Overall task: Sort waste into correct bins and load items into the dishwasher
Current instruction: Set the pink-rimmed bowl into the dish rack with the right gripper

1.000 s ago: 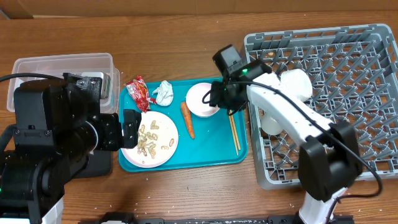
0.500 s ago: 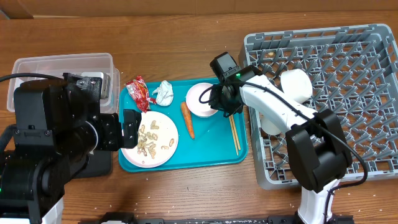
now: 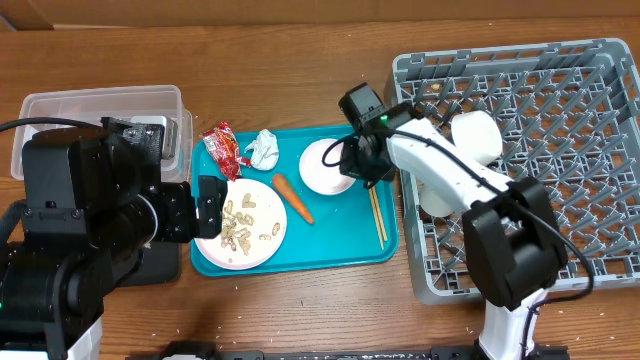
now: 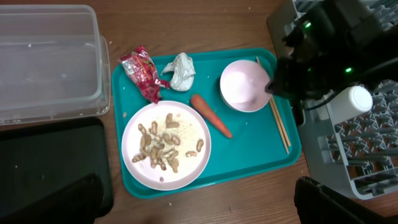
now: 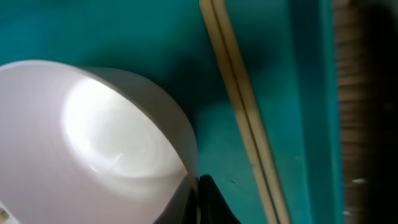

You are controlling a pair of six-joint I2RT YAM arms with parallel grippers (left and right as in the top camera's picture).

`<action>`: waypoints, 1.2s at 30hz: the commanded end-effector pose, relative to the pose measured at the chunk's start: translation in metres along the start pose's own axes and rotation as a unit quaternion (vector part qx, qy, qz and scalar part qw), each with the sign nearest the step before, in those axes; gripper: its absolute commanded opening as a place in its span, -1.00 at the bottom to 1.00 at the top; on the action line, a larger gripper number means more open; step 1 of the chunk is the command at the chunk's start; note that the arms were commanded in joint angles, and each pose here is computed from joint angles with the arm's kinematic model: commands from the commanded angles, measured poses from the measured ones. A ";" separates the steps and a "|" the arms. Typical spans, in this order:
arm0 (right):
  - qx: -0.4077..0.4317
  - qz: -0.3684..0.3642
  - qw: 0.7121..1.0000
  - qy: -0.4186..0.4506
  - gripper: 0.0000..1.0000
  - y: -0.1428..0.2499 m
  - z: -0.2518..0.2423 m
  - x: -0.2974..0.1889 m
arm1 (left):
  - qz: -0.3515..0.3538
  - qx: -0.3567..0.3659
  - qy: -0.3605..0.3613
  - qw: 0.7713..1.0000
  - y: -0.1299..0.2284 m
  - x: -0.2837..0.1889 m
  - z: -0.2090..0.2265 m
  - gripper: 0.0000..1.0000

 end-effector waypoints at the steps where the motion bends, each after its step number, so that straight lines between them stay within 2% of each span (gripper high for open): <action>1: -0.028 -0.124 0.991 -0.041 -0.92 -0.034 0.017 -0.097 | -0.006 -0.001 -0.005 1.000 -0.003 -0.003 0.002 1.00; 4: -0.012 -0.208 0.978 0.001 -0.92 -0.046 -0.005 -0.156 | -0.006 -0.001 -0.005 1.000 -0.003 -0.003 0.002 1.00; 6: 0.010 -0.278 0.959 0.063 -0.92 -0.056 -0.037 -0.190 | -0.006 -0.001 -0.005 1.000 -0.003 -0.003 0.002 1.00; 8: 0.046 -0.352 0.920 0.164 -0.92 -0.065 -0.084 -0.227 | -0.006 -0.001 -0.005 1.000 -0.003 -0.003 0.002 1.00; 11: 0.104 -0.434 0.838 0.314 -0.92 -0.070 -0.146 -0.274 | -0.006 -0.001 -0.005 1.000 -0.003 -0.003 0.002 1.00; 13: 0.127 -0.457 0.793 0.383 -0.92 -0.072 -0.176 -0.292 | -0.006 -0.001 -0.005 1.000 -0.003 -0.003 0.002 1.00; 15: 0.139 -0.454 0.771 0.424 -0.92 -0.077 -0.198 -0.298 | -0.006 -0.001 -0.005 1.000 -0.003 -0.003 0.002 1.00; 17: 0.151 -0.437 0.762 0.454 -0.92 -0.082 -0.220 -0.294 | -0.006 -0.001 -0.005 1.000 -0.003 -0.003 0.002 1.00; 22: 0.161 -0.380 0.760 0.503 -0.92 -0.094 -0.256 -0.262 | -0.006 -0.001 -0.005 1.000 -0.003 -0.003 0.002 1.00; 27: 0.145 -0.353 0.742 0.551 -0.92 -0.109 -0.269 -0.234 | -0.006 -0.001 -0.005 1.000 -0.003 -0.003 0.002 1.00; 36: 0.087 -0.271 0.747 0.600 -0.92 -0.119 -0.277 -0.173 | -0.006 -0.001 -0.005 1.000 -0.003 -0.003 0.002 1.00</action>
Point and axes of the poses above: each gripper's point midway between its finger pads, its own x axis out along the fingers, its own z axis along the line the jaws close on, y = z × x, the point moved 2 cm from there along -x, back along the fingers, and after that the axes turned 6 degrees about x, right-handed, at the moved point
